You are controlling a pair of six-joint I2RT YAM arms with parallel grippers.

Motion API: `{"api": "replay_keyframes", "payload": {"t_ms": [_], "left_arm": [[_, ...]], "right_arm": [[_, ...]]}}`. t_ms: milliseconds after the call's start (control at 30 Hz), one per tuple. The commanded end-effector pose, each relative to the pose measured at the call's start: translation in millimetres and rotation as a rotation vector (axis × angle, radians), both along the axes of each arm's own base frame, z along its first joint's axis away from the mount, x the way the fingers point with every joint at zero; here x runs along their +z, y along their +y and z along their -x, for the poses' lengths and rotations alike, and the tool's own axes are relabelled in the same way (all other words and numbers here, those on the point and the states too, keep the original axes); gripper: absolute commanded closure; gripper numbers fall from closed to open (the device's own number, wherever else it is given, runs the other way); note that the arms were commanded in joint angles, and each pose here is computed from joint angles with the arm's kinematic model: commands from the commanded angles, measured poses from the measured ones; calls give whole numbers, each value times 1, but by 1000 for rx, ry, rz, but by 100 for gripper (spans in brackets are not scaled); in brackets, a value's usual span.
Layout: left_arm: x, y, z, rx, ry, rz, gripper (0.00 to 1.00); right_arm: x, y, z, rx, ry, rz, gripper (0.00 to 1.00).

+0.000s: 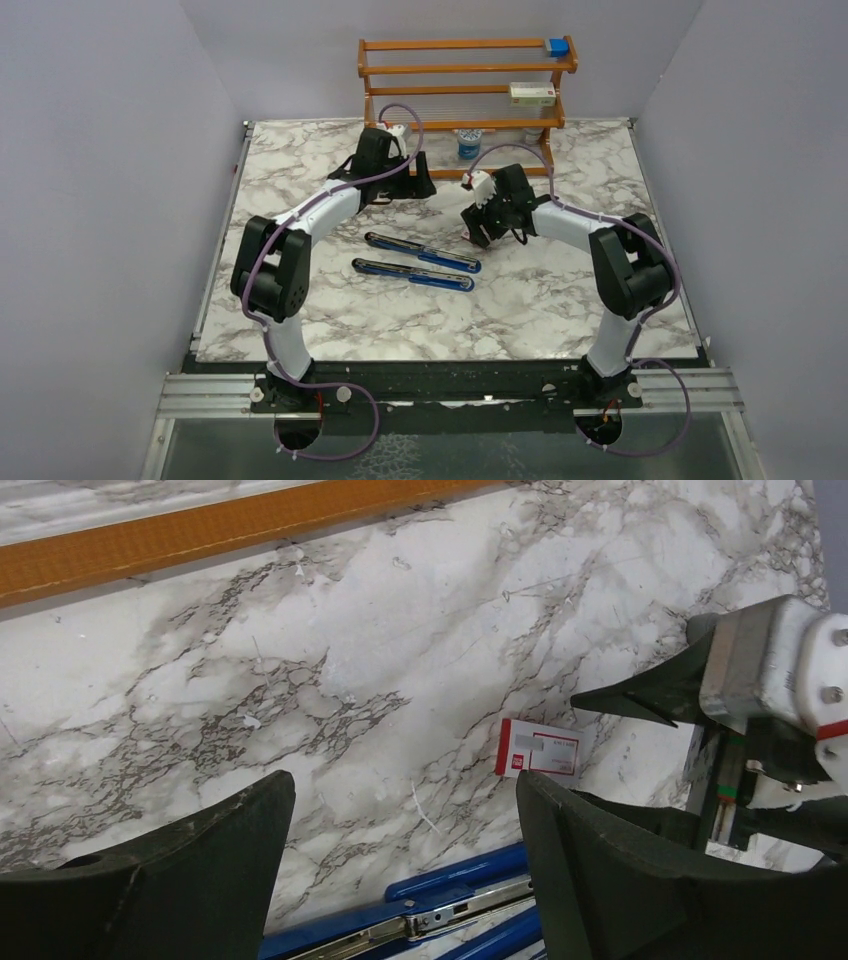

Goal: Load the staples into the stapler
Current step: Open the staple box at the center of the board.

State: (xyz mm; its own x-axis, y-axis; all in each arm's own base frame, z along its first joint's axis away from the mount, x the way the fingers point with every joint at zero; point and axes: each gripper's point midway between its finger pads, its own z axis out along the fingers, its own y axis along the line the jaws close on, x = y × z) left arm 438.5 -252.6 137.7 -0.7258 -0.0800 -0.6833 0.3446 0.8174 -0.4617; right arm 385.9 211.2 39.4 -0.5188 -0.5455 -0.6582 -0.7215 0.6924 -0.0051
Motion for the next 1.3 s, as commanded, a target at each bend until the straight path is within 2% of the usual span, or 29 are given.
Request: {"api": "replay_keyframes", "payload": {"t_ms": [0, 167, 433, 600, 833, 933, 1067, 1267], "left_arm": [[2, -12, 2, -50, 13, 35, 16], [2, -14, 3, -60, 21, 43, 17], [-7, -21, 6, -79, 62, 73, 20], [-12, -30, 9, -83, 105, 142, 23], [-16, -50, 17, -102, 155, 309, 28], [-25, -58, 19, -108, 173, 328, 30], [-37, -73, 25, -128, 184, 335, 34], [-52, -89, 26, -145, 203, 389, 47]], "right_arm": [[-11, -4, 1, 41, 45, 26, 32], [-25, -8, 10, 68, 104, 60, 35], [-33, -18, 17, 55, 132, 104, 48], [-32, -17, 22, 59, 140, 93, 49], [-36, -13, 30, 61, 170, 59, 51], [-37, -12, 31, 55, 174, 54, 51], [-37, -10, 31, 52, 178, 42, 53], [-38, -9, 33, 50, 185, 31, 54]]}}
